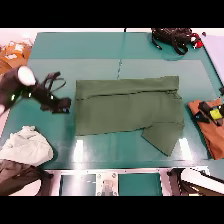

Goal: Fold the shirts.

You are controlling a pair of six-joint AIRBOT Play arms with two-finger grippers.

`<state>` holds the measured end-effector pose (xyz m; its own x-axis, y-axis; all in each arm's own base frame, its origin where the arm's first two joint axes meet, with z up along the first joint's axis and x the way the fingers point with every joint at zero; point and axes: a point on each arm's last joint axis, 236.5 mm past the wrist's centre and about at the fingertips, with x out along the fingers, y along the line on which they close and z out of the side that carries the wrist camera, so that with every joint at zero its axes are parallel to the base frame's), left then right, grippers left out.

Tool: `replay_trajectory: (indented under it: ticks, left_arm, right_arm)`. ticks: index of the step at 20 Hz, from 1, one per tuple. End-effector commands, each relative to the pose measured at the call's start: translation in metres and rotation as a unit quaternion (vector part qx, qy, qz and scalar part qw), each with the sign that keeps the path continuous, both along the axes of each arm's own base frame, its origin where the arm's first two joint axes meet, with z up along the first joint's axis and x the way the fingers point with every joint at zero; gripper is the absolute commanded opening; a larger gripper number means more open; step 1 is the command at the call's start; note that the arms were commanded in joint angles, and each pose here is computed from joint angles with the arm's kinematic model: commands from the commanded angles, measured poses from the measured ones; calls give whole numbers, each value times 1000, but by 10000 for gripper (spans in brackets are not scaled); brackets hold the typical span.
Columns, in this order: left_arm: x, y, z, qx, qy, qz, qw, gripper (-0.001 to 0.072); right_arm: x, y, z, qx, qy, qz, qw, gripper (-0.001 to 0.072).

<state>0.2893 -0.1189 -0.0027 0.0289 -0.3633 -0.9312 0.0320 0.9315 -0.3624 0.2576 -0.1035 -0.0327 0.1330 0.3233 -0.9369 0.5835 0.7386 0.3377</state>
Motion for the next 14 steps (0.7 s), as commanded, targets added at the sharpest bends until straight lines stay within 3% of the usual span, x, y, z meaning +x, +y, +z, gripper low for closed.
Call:
replay_trajectory:
  ticks: [1,2,9,11,14]
  left_arm:
    - [-43,-9,-24,-43,-16,67,997,417]
    - [-56,-16,-34,-61,6,81,995,555]
    - [-85,-53,-84,-166,74,222,958,552]
    - [-77,-64,-91,-166,50,244,954,551]
    - [-44,-79,-95,-167,-20,297,940,550]
  right_arm:
    - [-39,26,-20,11,10,-53,998,26]
    - [-45,32,-26,16,17,-62,998,27]
    - [-8,27,-29,15,-58,-115,991,33]
    - [0,17,-29,-3,-76,-124,989,164]
    - [17,13,-26,-12,-107,-139,985,168]
